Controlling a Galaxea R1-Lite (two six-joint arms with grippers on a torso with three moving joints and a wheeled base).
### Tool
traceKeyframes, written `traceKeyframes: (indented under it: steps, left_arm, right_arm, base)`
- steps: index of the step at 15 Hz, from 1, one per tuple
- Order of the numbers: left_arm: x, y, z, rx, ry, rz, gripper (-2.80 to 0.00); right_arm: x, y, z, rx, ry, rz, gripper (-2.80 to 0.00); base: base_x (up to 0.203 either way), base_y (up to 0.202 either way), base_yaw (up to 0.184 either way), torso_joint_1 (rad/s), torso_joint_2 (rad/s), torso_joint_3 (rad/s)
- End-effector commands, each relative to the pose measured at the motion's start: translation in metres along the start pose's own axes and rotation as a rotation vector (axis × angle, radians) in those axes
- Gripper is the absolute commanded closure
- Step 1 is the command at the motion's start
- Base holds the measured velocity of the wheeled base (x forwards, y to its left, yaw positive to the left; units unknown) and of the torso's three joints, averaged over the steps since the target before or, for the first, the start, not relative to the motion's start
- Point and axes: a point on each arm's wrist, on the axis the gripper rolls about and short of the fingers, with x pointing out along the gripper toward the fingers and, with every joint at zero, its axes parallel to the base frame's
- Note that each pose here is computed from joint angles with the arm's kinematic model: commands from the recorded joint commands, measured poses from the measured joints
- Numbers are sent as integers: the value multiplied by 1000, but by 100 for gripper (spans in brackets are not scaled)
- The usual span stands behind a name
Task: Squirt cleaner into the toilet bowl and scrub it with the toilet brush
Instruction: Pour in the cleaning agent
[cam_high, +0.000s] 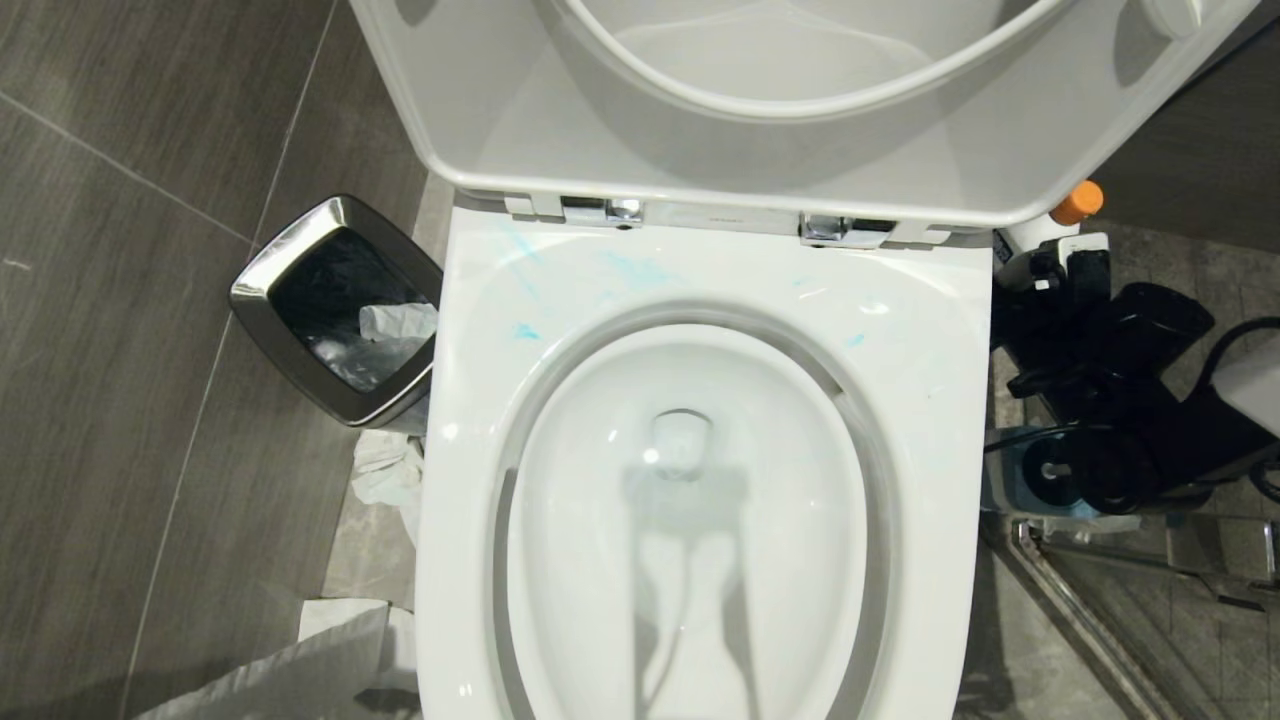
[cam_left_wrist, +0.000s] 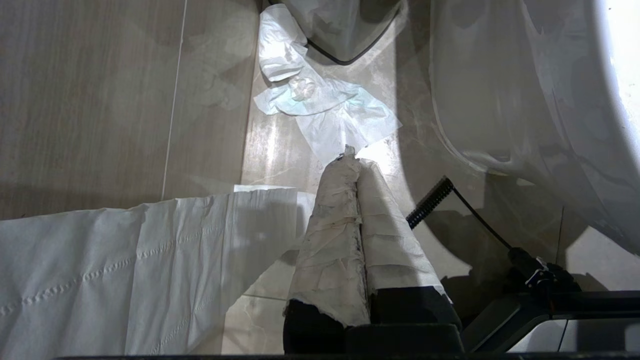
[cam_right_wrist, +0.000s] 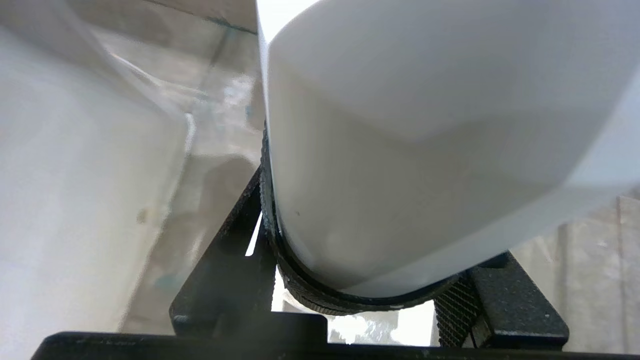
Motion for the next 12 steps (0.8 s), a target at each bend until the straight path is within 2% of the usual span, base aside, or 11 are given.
traceKeyframes:
  steps: [1, 9, 12]
  left_arm:
    - [0, 0, 0, 0, 2, 0, 0]
    - [0, 0, 0, 0, 2, 0, 0]
    - [0, 0, 0, 0, 2, 0, 0]
  right_arm:
    - [-13, -3, 36, -2, -60, -5, 0]
    - [-69, -13, 126, -8, -187, -20, 0]
    - [-86, -16, 155, -7, -181, -20, 0]
  base:
    - [0, 0, 0, 0, 0, 0]
    - [0, 0, 0, 0, 0, 0]
    - [0, 0, 0, 0, 0, 0]
